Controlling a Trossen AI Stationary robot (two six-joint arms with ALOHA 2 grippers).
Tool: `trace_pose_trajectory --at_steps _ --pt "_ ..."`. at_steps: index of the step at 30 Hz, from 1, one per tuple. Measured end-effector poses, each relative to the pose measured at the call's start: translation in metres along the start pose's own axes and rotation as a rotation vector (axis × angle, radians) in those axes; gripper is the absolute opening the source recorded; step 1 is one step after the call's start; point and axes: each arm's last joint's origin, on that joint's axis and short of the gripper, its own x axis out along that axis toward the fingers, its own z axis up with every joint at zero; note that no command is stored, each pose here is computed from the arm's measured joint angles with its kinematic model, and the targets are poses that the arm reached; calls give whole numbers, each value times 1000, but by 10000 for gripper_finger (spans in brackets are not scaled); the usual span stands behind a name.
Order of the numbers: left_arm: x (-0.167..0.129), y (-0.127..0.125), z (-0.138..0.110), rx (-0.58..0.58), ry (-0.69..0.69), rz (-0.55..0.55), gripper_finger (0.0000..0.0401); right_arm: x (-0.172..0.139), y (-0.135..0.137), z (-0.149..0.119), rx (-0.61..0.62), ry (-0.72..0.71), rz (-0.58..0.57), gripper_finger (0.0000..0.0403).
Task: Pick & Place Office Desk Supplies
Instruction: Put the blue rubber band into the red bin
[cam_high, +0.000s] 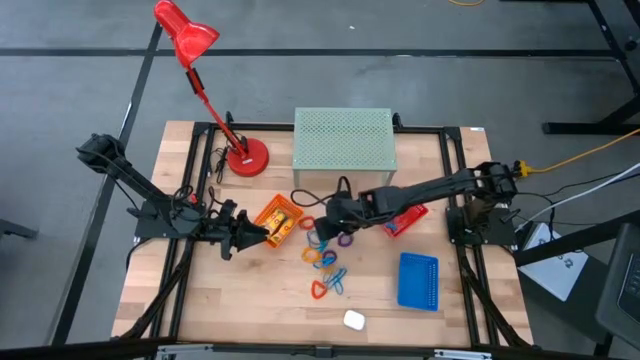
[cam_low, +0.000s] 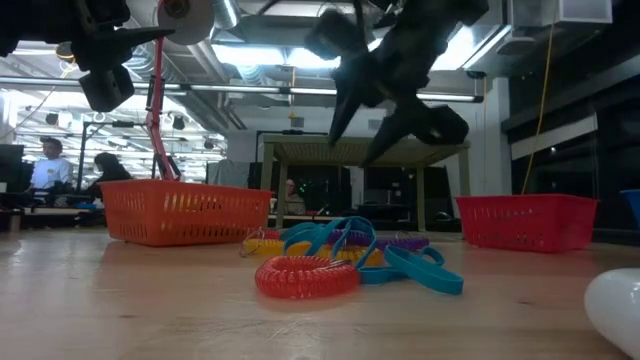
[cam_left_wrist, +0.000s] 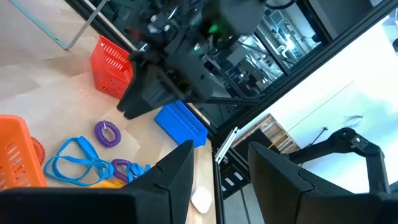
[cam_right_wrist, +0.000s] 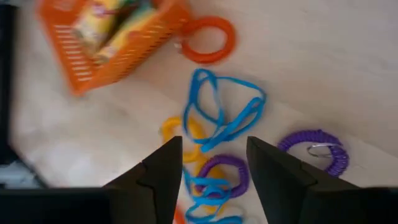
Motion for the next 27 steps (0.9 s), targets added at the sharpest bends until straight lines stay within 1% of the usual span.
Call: trace_pose_trajectory --at_steps 6,14,16,18,22,27 --pt "0 0 0 0 -1 1 148 38 -6 -11 54 61 -55 165" --pt "0 0 0 -8 3 -5 148 68 -13 -13 84 106 -82 161" --pt "0 0 0 -9 7 -9 148 72 -13 -14 88 110 -79 161" --pt "0 0 0 -9 9 -9 148 77 -11 -13 102 106 -52 161" --pt "0 0 0 -9 10 -10 148 78 -11 -11 121 77 -53 155" --pt "0 0 -1 -15 17 -13 148 79 -13 -6 132 71 -54 128"
